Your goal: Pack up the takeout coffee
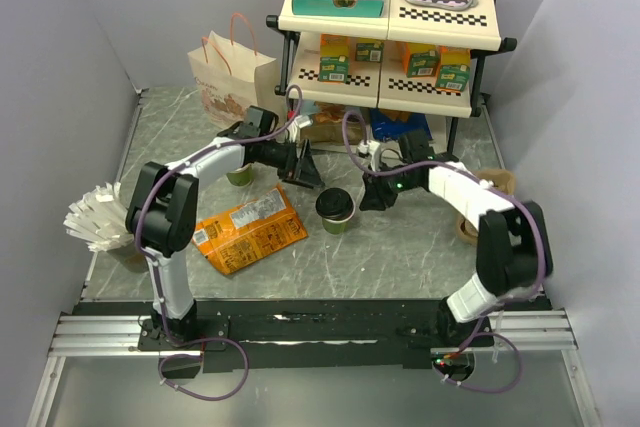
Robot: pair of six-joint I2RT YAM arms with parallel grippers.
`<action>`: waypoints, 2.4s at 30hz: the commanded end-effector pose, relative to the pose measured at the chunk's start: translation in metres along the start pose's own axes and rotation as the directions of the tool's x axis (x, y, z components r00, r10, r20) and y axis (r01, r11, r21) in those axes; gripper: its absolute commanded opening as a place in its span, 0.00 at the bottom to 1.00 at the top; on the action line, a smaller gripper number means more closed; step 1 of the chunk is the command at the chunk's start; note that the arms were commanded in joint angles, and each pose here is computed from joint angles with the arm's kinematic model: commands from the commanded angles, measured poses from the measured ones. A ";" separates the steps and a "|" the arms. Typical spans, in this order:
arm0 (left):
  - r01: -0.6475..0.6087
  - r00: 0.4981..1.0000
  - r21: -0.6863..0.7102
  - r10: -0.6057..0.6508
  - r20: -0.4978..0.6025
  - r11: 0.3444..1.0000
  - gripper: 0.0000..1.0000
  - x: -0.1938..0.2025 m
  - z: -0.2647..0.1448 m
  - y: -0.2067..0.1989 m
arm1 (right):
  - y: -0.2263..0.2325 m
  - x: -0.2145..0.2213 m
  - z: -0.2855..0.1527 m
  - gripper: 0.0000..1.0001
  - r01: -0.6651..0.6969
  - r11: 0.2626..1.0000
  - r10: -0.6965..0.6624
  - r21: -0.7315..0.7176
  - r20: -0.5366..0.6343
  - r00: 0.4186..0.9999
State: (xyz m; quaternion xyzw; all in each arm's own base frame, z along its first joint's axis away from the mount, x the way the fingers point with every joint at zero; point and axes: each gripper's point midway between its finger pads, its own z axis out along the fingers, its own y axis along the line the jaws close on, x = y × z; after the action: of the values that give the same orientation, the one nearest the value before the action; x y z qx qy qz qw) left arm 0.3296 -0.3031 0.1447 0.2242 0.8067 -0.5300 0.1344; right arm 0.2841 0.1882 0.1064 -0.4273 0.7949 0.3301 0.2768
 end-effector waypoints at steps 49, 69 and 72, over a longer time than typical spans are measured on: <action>-0.073 0.997 0.078 0.075 -0.026 0.994 0.80 0.002 -0.004 -0.043 | 0.004 -0.011 0.048 0.21 -0.515 0.837 0.496 -0.185 -0.141 0.857; -0.290 0.957 0.007 0.290 -0.018 0.957 0.79 -0.011 -0.025 -0.066 | -0.002 -0.010 0.051 0.22 -0.526 0.836 0.508 -0.155 -0.141 0.850; -0.344 0.933 0.030 0.346 -0.100 0.938 0.78 0.007 -0.023 -0.065 | -0.002 -0.010 0.052 0.22 -0.534 0.831 0.517 -0.156 -0.140 0.845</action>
State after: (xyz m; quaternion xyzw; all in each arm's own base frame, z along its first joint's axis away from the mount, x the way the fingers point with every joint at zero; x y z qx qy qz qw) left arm 0.3134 -0.3044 0.1781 0.3085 0.7891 -0.5047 0.1658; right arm 0.2885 0.2249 0.0778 -0.2334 0.8614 0.4425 0.0883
